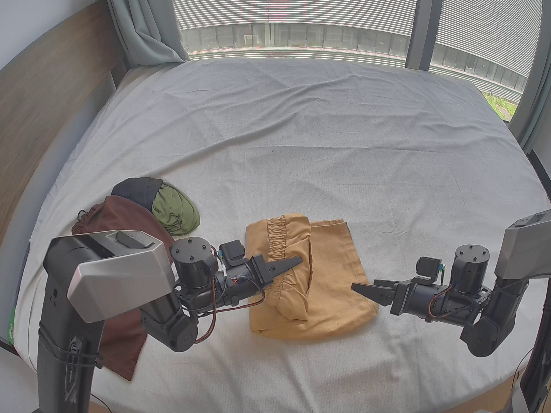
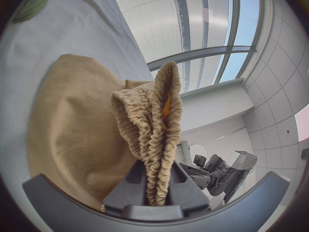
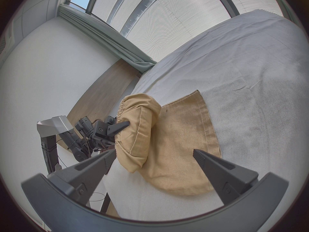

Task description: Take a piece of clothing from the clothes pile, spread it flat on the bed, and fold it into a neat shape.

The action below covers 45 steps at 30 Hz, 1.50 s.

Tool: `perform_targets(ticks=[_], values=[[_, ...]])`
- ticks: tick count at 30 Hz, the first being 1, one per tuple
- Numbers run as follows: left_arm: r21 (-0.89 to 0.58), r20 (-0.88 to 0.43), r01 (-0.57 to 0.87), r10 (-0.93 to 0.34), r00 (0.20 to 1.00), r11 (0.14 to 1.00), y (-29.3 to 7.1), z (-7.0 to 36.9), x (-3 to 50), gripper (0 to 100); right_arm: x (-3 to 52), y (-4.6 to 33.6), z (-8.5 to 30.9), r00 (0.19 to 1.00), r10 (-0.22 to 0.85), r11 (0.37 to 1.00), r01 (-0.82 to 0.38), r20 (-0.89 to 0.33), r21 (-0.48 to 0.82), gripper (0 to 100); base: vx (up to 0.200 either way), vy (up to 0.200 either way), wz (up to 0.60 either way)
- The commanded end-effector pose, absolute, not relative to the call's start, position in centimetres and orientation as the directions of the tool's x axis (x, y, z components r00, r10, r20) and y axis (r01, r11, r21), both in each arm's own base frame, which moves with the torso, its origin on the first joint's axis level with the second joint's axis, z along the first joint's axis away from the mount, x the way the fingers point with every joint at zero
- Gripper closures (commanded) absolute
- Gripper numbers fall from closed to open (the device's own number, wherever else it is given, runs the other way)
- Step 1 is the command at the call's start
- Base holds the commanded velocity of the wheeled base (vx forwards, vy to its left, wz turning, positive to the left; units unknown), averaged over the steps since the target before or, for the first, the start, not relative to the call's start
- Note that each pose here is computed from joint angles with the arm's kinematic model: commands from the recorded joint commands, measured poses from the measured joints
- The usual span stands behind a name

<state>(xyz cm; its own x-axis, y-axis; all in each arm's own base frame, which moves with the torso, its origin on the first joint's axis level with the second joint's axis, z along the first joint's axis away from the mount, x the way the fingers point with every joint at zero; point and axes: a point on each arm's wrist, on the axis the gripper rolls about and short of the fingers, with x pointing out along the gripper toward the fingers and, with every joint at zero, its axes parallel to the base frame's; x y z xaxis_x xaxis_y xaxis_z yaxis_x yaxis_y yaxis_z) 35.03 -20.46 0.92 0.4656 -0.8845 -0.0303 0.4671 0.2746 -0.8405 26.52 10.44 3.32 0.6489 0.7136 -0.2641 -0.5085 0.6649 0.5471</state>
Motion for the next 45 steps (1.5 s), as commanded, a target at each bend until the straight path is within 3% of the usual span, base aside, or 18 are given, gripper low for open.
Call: perform_targets(ticks=[1, 12, 13, 26, 32, 36, 45], values=[[-0.848, -0.028, 0.461, -0.89, 0.455, 0.262, -21.1, 0.4, 35.1, 100, 26.6, 10.5, 3.3, 0.649, 0.714, 0.664, -0.51, -0.262, 0.546, 0, 0.0, 0.0, 0.0], [-0.849, -0.026, 0.458, -0.886, 0.463, 0.264, -21.4, 0.0, 35.5, 100, 26.5, 10.5, 3.4, 0.648, 0.715, 0.663, -0.512, -0.261, 0.546, 0, 0.0, 0.0, 0.0], [-0.848, -0.023, 0.459, -0.882, 0.47, 0.267, -21.4, 0.0, 35.6, 0, 26.5, 10.5, 3.4, 0.648, 0.715, 0.663, -0.512, -0.261, 0.546, 0, 0.0, 0.0, 0.0], [-0.806, -0.033, 0.5, -0.868, 0.495, 0.315, -20.9, 0.1, 35.5, 0, 26.5, 10.6, 3.1, 0.642, 0.717, 0.663, -0.509, -0.271, 0.549, 0, 0.0, 0.0, 0.0], [-0.783, -0.046, 0.497, -0.832, 0.553, 0.374, -20.1, 0.2, 35.3, 0, 26.3, 10.7, 3.0, 0.637, 0.72, 0.662, -0.508, -0.278, 0.551, 0, 0.0, 0.0, 0.0], [-0.767, -0.024, 0.513, -0.816, 0.578, 0.386, -17.9, 3.4, 34.3, 0, 26.4, 11.2, 2.3, 0.621, 0.727, 0.658, -0.509, -0.292, 0.555, 0, 0.0, 0.0, 0.0], [-0.721, -0.061, 0.513, -0.78, 0.623, 0.466, -12.5, 5.2, 32.5, 0, 26.6, 11.7, 2.3, 0.614, 0.736, 0.649, -0.521, -0.284, 0.554, 0, 0.0, 0.0, 0.0]])
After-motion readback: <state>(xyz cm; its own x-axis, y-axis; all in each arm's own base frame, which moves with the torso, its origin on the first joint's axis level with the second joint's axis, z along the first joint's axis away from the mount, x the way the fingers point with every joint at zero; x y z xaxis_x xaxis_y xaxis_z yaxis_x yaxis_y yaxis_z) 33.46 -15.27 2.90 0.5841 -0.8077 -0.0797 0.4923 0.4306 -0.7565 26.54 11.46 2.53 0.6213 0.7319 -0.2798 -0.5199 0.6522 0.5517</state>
